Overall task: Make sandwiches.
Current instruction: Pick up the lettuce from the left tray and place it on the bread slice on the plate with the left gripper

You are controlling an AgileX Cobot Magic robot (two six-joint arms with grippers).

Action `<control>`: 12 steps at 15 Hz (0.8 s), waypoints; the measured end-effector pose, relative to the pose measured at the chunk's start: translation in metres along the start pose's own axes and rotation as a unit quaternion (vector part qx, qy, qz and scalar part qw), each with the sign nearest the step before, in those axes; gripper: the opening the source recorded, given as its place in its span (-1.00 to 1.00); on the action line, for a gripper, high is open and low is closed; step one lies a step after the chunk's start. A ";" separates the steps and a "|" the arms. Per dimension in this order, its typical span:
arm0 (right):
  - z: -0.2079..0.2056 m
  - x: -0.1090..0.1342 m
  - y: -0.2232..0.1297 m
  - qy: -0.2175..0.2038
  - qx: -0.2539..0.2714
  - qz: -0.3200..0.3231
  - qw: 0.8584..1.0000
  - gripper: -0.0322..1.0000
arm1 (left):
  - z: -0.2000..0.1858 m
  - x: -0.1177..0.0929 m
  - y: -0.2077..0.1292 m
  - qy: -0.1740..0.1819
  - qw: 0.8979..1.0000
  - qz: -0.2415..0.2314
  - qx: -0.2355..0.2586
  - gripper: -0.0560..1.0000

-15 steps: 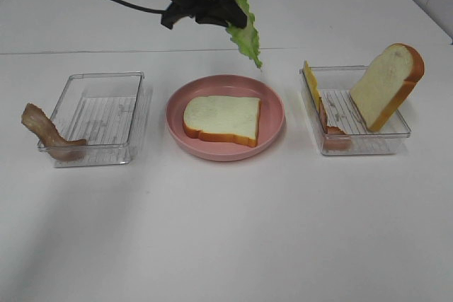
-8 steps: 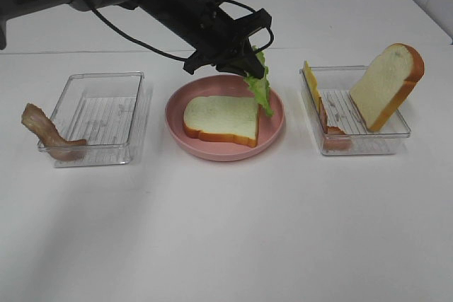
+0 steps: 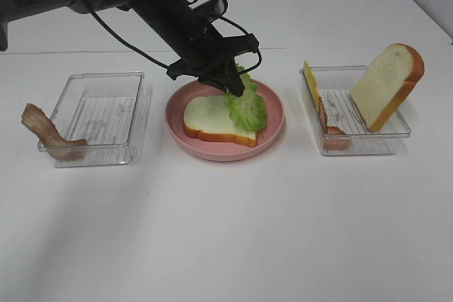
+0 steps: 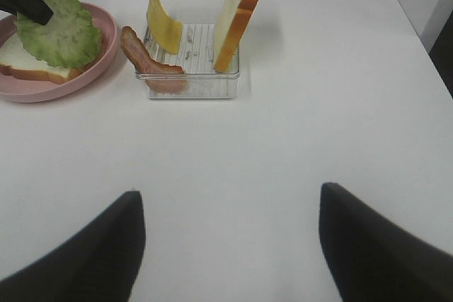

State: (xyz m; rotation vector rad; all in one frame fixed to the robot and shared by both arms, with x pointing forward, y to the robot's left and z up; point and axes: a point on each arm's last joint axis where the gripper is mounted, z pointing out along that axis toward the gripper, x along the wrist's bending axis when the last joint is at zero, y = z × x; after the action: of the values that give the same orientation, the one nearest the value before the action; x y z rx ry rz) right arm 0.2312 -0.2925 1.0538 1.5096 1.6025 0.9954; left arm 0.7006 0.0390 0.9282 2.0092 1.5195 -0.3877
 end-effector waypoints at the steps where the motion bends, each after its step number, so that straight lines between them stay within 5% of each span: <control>1: 0.000 0.000 0.000 0.000 0.000 0.000 1.000 0.34 | -0.001 0.002 0.000 0.013 1.000 0.000 0.000 -0.88; 8: 0.000 0.000 0.000 0.000 0.000 0.000 1.000 0.34 | -0.008 0.008 -0.002 0.068 0.998 0.006 0.018 -0.84; 11: 0.000 0.000 0.000 0.000 0.000 0.000 1.000 0.34 | -0.008 0.010 -0.002 0.080 0.997 0.012 0.018 -0.15; 12: 0.000 0.000 0.000 0.000 0.000 0.000 1.000 0.34 | -0.009 0.013 -0.002 0.096 0.995 0.021 0.018 0.22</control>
State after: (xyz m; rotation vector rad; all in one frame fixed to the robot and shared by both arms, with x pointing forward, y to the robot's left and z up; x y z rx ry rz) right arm 0.2312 -0.2925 1.0538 1.5096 1.6025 0.9954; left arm 0.7017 0.0549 0.9278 2.1555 1.5901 -0.2113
